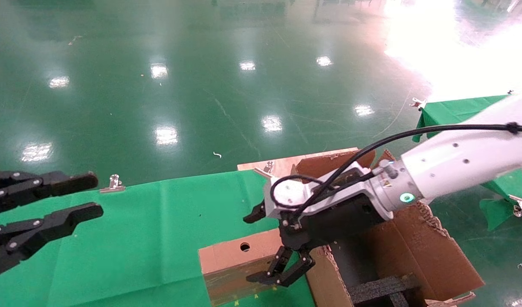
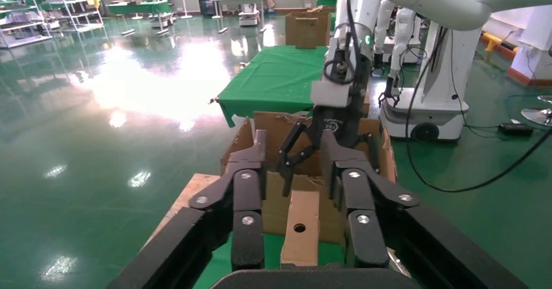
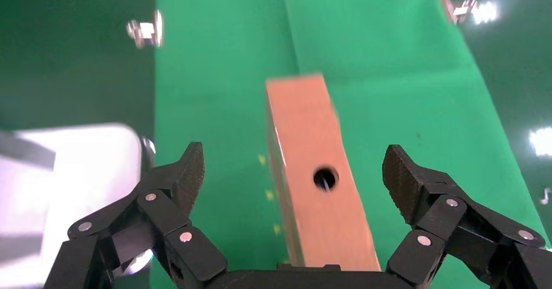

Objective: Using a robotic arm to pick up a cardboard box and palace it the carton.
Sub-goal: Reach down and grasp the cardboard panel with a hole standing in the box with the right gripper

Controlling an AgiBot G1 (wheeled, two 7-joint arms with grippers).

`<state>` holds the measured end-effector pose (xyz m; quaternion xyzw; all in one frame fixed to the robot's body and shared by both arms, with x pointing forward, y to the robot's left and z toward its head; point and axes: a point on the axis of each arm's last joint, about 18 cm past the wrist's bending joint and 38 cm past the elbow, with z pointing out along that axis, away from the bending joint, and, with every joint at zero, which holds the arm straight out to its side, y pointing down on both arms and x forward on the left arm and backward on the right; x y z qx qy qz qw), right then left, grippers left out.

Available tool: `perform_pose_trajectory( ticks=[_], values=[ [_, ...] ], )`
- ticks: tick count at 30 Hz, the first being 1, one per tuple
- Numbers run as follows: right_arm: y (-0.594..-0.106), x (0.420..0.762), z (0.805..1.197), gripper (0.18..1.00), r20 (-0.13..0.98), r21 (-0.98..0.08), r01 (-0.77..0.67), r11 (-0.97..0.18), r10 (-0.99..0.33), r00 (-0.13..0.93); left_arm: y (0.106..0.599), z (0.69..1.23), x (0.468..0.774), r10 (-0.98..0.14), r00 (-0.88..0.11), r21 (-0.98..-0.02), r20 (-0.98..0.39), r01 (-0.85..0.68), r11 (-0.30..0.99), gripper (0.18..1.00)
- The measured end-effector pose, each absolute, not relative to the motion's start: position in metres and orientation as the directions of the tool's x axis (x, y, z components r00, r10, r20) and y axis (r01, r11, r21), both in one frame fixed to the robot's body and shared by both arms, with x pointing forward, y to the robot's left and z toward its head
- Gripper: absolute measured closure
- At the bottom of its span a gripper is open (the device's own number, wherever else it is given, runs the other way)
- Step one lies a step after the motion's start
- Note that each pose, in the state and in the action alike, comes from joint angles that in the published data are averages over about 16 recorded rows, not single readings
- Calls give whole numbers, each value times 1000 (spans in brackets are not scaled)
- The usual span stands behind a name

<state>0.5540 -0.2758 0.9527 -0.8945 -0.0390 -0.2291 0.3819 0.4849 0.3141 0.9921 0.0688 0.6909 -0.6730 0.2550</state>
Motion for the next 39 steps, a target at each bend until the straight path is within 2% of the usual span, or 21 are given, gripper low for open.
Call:
perform_pose_trajectory(
  ticks=[7,13,19,27,33,39],
  values=[
    [-264,572,951,178,459,-551,245,-798,-44,887,314,992,485,-248,-861,-895,-445,438,85,845],
    [-253,587,949,178,466,-457,261,-850,21,884,314,992,485,-248,-861,-895,-445,438,85,927],
    [-244,598,947,178,465,-369,281,-886,86,881,314,992,485,-248,-861,-895,-445,438,85,972],
    [-236,608,944,178,455,-275,306,-911,157,876,314,992,485,-248,-861,-895,-445,438,85,984],
    [-234,610,943,179,451,-235,315,-919,184,873,314,992,485,-249,-861,-895,-445,438,85,960],
    [-233,611,943,193,450,-227,317,-921,189,873,314,992,485,-249,-861,-895,-445,438,85,900]
  ],
)
